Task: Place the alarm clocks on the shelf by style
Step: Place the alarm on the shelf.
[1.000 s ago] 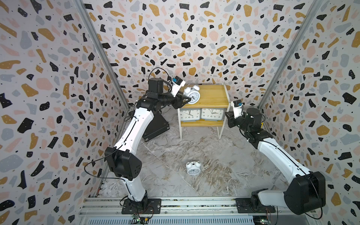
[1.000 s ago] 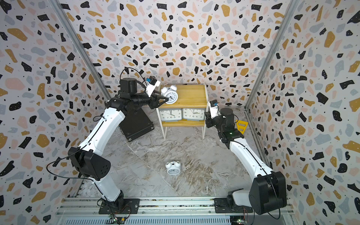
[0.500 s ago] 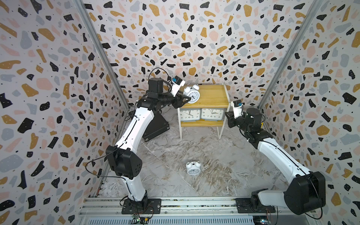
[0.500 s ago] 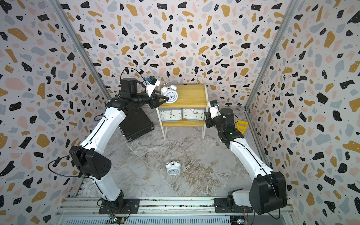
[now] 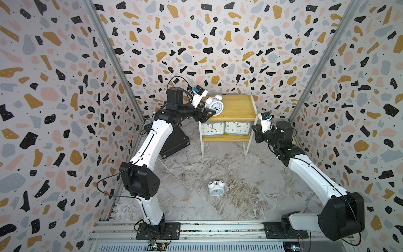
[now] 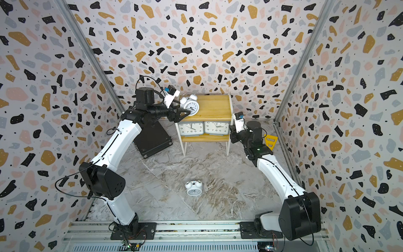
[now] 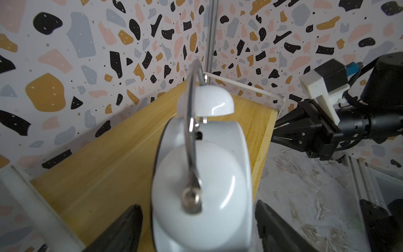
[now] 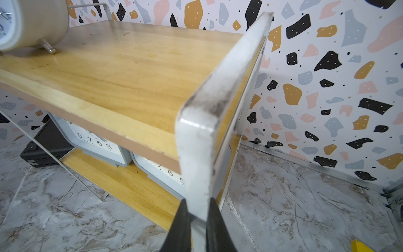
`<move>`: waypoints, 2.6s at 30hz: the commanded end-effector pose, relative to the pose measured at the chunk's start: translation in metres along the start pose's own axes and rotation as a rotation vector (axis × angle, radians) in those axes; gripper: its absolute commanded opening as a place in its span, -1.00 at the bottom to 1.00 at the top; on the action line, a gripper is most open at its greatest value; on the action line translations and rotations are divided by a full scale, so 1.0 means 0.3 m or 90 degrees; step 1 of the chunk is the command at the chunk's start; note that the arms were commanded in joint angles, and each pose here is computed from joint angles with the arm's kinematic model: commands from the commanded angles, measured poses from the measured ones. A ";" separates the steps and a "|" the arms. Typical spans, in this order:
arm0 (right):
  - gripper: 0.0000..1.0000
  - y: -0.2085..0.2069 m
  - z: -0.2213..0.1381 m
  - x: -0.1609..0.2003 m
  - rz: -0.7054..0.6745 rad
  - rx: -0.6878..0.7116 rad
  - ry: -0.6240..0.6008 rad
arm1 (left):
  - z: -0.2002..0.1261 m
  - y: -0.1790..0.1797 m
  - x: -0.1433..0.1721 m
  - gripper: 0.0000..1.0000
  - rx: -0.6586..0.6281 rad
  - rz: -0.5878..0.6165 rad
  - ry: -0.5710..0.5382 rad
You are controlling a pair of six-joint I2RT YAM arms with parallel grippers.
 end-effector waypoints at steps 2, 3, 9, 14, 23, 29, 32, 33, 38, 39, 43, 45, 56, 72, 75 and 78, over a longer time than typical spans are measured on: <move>-0.89 0.006 -0.012 -0.022 0.009 -0.004 -0.016 | -0.065 -0.003 -0.073 0.88 -0.046 0.055 -0.032; -0.89 0.006 -0.013 -0.021 0.010 -0.004 -0.016 | -0.071 -0.003 -0.078 0.89 -0.052 0.060 -0.034; -0.89 0.005 -0.018 -0.026 0.007 -0.003 -0.017 | -0.087 0.007 -0.086 0.90 -0.081 0.069 -0.038; -0.88 0.007 -0.018 -0.024 0.008 -0.004 -0.015 | -0.087 0.014 -0.084 0.84 -0.090 0.068 -0.038; -0.87 0.008 -0.017 -0.020 0.008 -0.006 -0.012 | -0.098 0.032 -0.085 0.60 -0.122 0.074 -0.038; -0.87 0.008 -0.017 -0.015 0.007 -0.005 -0.010 | -0.105 0.039 -0.085 0.60 -0.136 0.080 -0.044; -0.87 0.007 -0.018 -0.011 0.007 -0.003 -0.009 | -0.101 0.046 -0.078 0.61 -0.143 0.079 -0.041; -0.87 0.007 -0.018 -0.009 0.007 -0.003 -0.008 | -0.100 0.050 -0.075 0.61 -0.144 0.078 -0.040; -0.87 0.006 -0.020 -0.005 0.006 -0.001 -0.006 | -0.098 0.058 -0.069 0.61 -0.152 0.075 -0.038; -0.86 0.007 -0.021 -0.005 0.006 -0.001 -0.006 | -0.097 0.063 -0.067 0.61 -0.158 0.074 -0.036; -0.86 0.006 -0.022 -0.002 0.006 0.000 -0.006 | -0.103 0.062 -0.069 0.61 -0.162 0.077 -0.036; -0.86 0.006 -0.025 -0.004 0.006 0.001 -0.007 | -0.104 0.062 -0.070 0.62 -0.163 0.078 -0.036; -0.73 -0.001 -0.033 0.004 0.003 0.012 -0.002 | -0.109 0.048 -0.078 0.76 -0.153 0.078 -0.043; 0.26 -0.003 -0.126 0.036 0.013 0.044 0.009 | -0.258 -0.080 -0.119 0.91 -0.167 0.065 -0.076; 0.29 0.010 -0.161 0.057 0.012 0.040 0.015 | -0.299 -0.115 -0.077 0.93 -0.179 0.046 -0.070; 0.30 0.032 -0.201 0.074 0.013 0.026 0.018 | -0.344 -0.161 -0.023 0.93 -0.185 0.025 -0.063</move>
Point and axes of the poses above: each gripper's point midway between its finger pads, its own z axis out along the fingers, its own y axis along the line the jaws close on, x = y × z, the point moved 2 cm from there along -z, back along the fingers, and after that the axes turned 3 degrees about -z, right-handed, at the moved point
